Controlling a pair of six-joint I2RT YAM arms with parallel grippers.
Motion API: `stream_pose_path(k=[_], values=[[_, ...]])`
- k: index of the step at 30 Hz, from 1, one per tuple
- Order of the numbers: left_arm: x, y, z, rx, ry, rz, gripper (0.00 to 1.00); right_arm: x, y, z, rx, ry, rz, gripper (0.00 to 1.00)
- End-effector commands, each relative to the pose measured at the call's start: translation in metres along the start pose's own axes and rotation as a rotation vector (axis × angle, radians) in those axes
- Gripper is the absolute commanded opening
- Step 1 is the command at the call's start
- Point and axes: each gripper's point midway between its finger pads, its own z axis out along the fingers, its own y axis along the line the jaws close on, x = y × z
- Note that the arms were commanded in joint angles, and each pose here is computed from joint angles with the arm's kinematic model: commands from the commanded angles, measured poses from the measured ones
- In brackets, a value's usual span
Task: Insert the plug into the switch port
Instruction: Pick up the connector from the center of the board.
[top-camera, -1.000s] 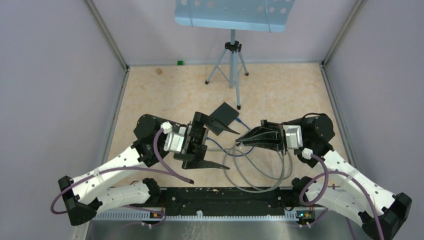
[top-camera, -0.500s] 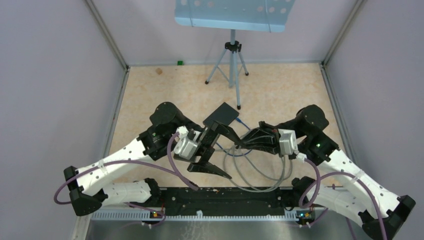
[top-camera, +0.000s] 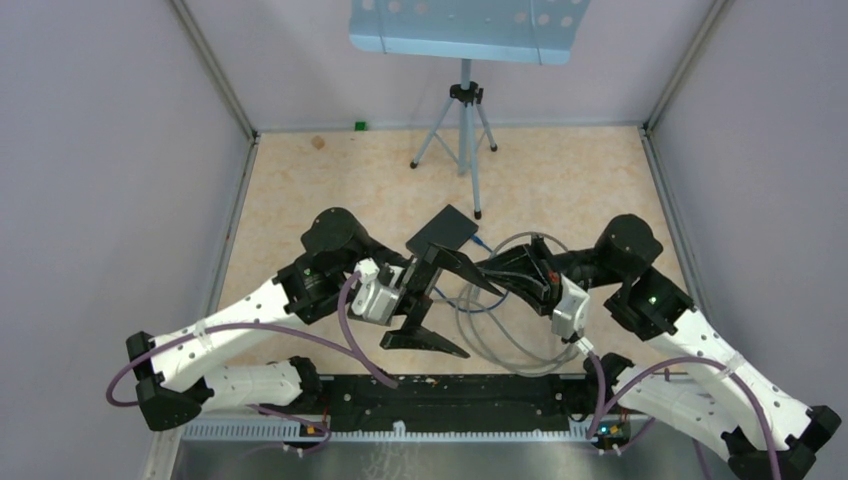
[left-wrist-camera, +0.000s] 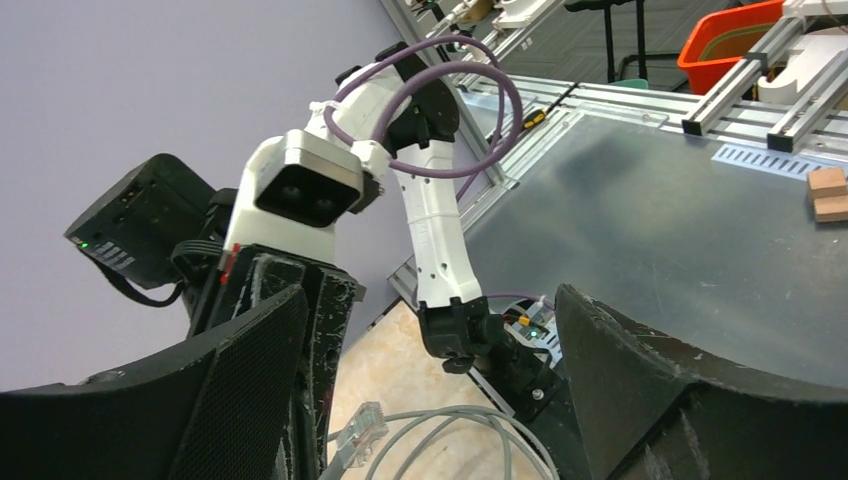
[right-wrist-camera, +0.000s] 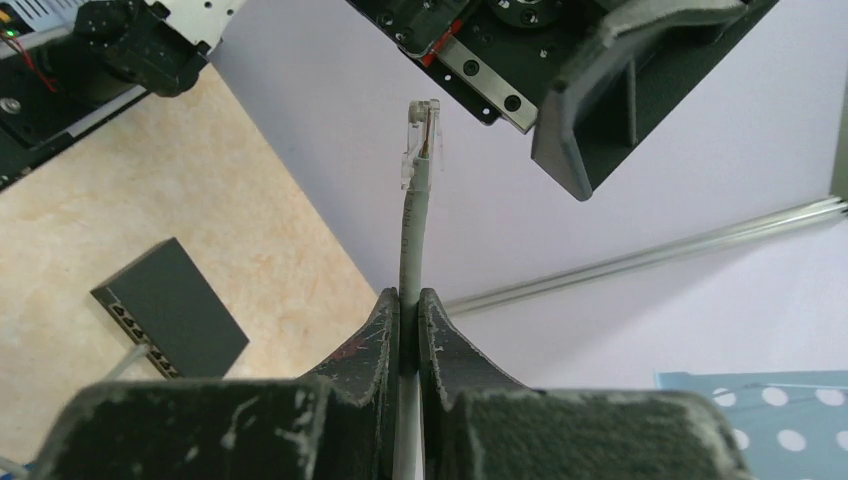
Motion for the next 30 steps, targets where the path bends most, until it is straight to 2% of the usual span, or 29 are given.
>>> stream_pose_path(k=[1,10,21,25,30], values=[[-0.015,0.004,-0.002,-0.035,-0.025,0.074,0.97,-0.023,-0.025,-0.003,0.034,-0.012,-0.218,0.0],[-0.012,0.007,-0.003,-0.073,-0.019,0.078,0.98,-0.015,-0.026,-0.004,0.048,0.055,-0.274,0.0],[-0.007,0.011,-0.005,-0.117,-0.01,0.07,0.99,0.014,-0.031,-0.002,0.066,0.266,-0.382,0.0],[-0.004,0.023,-0.014,-0.24,-0.001,0.096,0.99,0.019,-0.038,-0.002,0.115,0.319,-0.419,0.0],[-0.006,0.05,-0.045,-0.55,-0.009,0.158,0.96,0.023,-0.055,-0.005,0.264,0.383,-0.467,0.0]])
